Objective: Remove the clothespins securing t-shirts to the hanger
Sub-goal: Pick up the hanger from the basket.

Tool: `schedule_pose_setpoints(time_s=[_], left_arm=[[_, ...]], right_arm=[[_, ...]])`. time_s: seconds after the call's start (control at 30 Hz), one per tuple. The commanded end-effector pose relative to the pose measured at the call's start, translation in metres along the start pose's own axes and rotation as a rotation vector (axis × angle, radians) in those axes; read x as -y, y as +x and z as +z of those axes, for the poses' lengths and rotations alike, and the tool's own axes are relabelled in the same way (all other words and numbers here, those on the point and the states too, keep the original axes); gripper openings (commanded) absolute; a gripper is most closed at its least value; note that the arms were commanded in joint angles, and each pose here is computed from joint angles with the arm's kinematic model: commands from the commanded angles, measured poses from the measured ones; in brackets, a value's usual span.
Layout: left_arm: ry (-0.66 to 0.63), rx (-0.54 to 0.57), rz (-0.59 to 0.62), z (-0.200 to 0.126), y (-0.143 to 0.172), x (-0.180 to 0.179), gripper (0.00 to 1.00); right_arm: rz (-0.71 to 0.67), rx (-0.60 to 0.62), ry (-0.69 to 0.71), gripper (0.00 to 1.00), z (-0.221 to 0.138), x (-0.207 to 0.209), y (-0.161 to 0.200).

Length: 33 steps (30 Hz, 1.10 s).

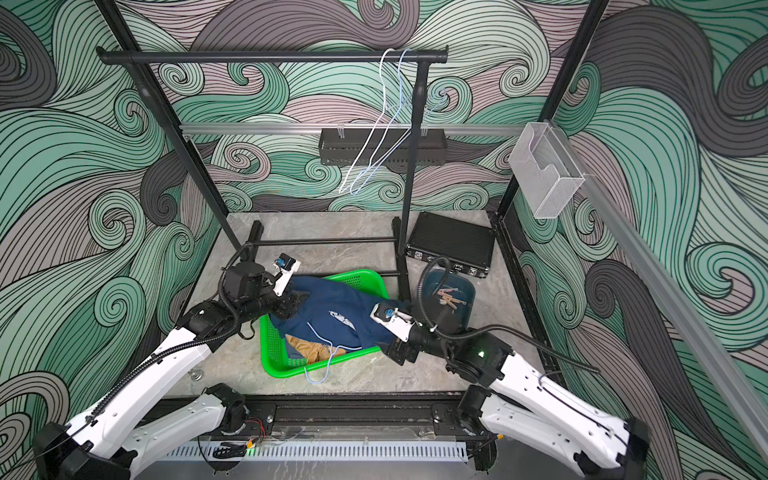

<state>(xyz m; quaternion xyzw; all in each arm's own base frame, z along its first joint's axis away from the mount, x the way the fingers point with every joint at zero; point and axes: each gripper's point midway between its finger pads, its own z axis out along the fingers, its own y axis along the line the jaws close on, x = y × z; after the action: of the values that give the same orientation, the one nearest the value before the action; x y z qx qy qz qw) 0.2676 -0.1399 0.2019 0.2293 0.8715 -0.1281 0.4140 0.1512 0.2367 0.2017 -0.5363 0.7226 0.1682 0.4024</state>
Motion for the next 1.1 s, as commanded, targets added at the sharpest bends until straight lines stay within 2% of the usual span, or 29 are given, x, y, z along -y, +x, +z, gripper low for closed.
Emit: schedule_pose_setpoints(time_s=[0.0,0.13,0.47,0.7,1.07], left_arm=[[-0.046,-0.048,-0.089,-0.004,0.021,-0.014,0.60],[-0.071,-0.069,-0.128,-0.003,0.036,-0.022,0.60],[-0.157,-0.037,-0.145,-0.022,0.043,-0.038,0.63],[-0.158,-0.050,-0.161,-0.025,0.050,-0.041,0.64],[-0.157,-0.043,-0.172,-0.028,0.051,-0.042,0.64]], right_arm=[[-0.054,0.021,0.002,0.84,0.008,-0.009,-0.019],[-0.074,-0.013,-0.057,0.78,0.034,-0.029,-0.025],[-0.100,-0.071,-0.139,0.48,0.079,-0.044,-0.036],[-0.122,-0.088,-0.222,0.42,0.091,-0.061,-0.035],[-0.161,-0.130,-0.174,0.36,0.115,-0.060,-0.023]])
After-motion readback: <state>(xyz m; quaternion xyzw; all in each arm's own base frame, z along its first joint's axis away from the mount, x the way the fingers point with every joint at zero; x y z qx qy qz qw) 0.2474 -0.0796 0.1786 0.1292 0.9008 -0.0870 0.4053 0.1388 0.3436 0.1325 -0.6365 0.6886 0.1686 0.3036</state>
